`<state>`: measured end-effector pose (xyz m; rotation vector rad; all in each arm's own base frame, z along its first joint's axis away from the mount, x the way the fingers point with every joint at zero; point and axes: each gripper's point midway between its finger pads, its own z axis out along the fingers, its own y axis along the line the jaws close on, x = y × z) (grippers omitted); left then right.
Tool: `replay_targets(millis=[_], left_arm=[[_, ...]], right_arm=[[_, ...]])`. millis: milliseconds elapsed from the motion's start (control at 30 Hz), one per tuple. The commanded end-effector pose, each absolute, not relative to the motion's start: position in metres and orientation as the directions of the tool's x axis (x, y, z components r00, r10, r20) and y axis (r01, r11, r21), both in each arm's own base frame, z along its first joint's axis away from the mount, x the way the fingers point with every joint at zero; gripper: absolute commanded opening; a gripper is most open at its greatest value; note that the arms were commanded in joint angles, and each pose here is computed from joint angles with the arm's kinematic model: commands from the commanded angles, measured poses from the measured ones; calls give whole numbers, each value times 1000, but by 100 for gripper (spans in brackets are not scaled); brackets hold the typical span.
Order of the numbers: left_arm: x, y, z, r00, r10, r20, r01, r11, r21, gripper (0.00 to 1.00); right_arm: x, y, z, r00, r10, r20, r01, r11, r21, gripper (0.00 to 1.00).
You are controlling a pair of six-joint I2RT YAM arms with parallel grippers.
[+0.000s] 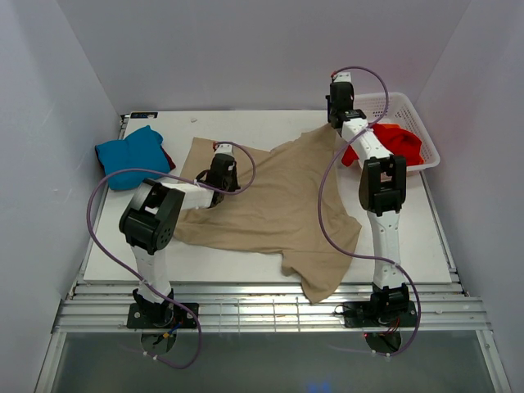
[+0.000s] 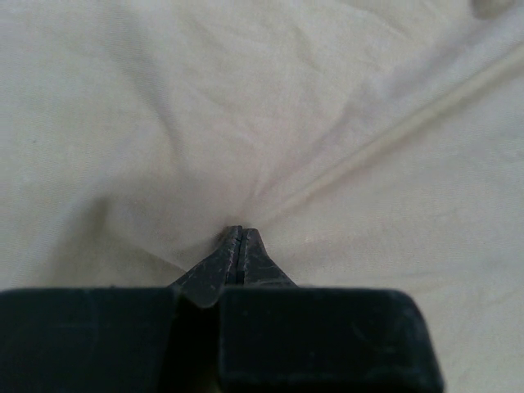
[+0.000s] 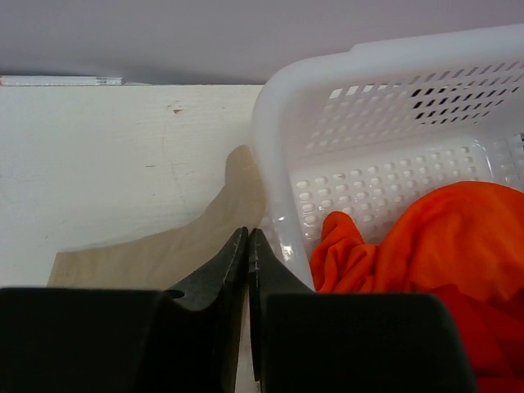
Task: Fold and stack the t-shirts
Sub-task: Flatten the tshirt out
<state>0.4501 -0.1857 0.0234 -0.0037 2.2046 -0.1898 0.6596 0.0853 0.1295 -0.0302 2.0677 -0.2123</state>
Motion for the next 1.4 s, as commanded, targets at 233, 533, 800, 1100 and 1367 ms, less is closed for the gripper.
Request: replay_targets(millis=[233, 533, 800, 1100, 1367], left_arm=[[415, -88, -16, -707, -229, -669, -242, 967, -75, 0], [421, -91, -7, -715, -228, -661, -235, 969, -79, 0], [421, -91, -1, -706, -257, -660, -260, 961, -96, 0], [426, -108, 13, -695, -286, -660, -230, 958, -173, 0], [431, -113, 28, -680, -264, -684, -205, 964, -168, 0]], right_arm=[[658, 68, 274, -215, -49, -975, 135, 988, -80, 8], [662, 110, 251, -250, 0, -968, -41, 999, 11, 23], [626, 130, 153, -483, -22, -875, -162, 985, 65, 51], [579, 143, 97, -634, -41, -773, -196, 974, 109, 49], [543, 166, 70, -695, -36, -718, -249, 949, 194, 48]])
